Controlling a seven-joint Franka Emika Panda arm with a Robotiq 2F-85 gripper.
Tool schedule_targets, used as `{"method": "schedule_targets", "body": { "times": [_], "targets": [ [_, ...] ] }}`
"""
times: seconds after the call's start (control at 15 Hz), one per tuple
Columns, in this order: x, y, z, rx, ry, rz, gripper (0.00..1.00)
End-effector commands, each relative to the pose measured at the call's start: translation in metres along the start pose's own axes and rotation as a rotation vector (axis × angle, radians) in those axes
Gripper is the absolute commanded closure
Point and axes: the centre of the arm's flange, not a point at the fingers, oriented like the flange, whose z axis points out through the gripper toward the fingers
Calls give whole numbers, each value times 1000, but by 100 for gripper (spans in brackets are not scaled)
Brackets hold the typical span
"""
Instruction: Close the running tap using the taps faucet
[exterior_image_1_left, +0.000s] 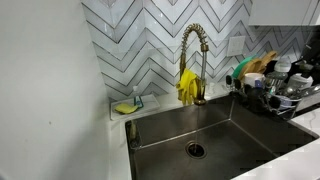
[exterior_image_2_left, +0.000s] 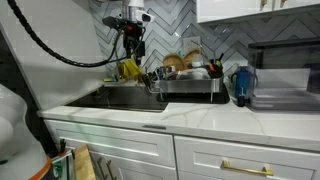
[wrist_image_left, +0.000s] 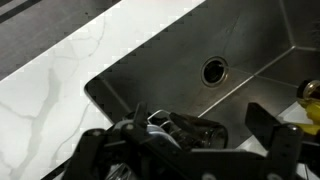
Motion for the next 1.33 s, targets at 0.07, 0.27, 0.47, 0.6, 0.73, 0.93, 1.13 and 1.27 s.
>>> {"method": "schedule_targets", "body": {
  "times": [0.07,0.27,0.47,0.6,0.73,0.93,1.13,1.27],
  "targets": [
    [7,-2,2,11,-25,-5,0],
    [10,-2,3,14,-32,-7,0],
    [21,-13,4,44,24,-33,0],
    [42,-32,11,119,68,-87,0],
    [65,-56,23,221,74,-129,0],
    [99,-82,47,275,45,-210,0],
    [136,-101,74,225,20,-308,0],
    [160,-114,88,209,27,-368,0]
  ]
}}
